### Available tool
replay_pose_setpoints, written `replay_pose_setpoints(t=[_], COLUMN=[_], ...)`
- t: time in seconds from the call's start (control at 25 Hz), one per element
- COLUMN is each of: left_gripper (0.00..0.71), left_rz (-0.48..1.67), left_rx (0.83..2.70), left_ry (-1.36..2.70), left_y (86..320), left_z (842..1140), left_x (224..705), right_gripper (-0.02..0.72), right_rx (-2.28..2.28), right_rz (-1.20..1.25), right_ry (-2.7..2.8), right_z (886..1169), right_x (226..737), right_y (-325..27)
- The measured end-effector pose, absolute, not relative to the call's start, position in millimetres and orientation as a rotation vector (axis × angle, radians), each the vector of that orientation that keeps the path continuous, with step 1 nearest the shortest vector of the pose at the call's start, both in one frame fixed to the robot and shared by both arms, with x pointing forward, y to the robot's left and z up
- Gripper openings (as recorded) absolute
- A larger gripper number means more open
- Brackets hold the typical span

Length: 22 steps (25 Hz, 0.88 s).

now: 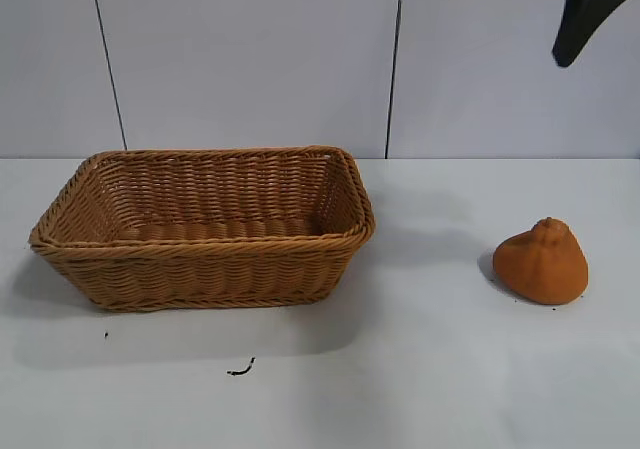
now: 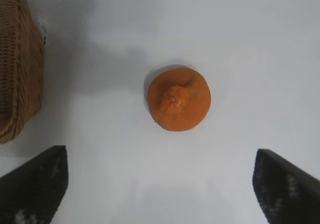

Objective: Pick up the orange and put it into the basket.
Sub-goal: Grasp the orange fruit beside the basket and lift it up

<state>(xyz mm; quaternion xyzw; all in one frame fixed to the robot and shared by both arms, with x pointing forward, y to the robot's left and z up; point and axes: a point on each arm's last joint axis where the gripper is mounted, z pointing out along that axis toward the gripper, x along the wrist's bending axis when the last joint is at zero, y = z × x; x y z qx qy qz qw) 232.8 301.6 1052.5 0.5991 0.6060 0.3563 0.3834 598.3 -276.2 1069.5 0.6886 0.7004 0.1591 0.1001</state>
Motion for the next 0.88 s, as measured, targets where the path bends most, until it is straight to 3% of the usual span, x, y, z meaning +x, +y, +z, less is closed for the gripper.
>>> replay_pose_setpoints(t=[0.12,0.24,0.52,0.76,0.8,0.88], left_gripper=[0.666,0.666,0.666,0.666,0.666,0.666], left_rz=[0.908,0.908,0.908,0.908,0.908,0.908], left_rx=[1.527,1.527,1.527,1.527,1.527,1.527], left_ry=[1.545,1.545,1.545,1.545,1.545,1.545], left_y=[301.6,301.6,301.6,301.6,301.6,301.6], left_z=[1052.5,1052.5,1052.5,1052.5,1052.5,1052.5], left_x=[232.8,232.8,232.8,232.8,232.8,232.8], right_gripper=[0.694,0.694,0.694,0.694,0.678,0.576], right_rx=[2.066,2.141,2.236,2.214,2.213,2.212], right_rz=[0.422,0.306,0.128,0.106,0.104,0.106], right_ry=[2.098,2.16,2.237,2.235,2.235,2.234], right_z=[1048.4,997.0,918.8,891.6,889.8,888.2], right_x=[615.6,641.2,655.9,662.7,663.0,663.5], right_y=[-275.5,-274.0,-273.3,-275.1,-275.2,-275.2])
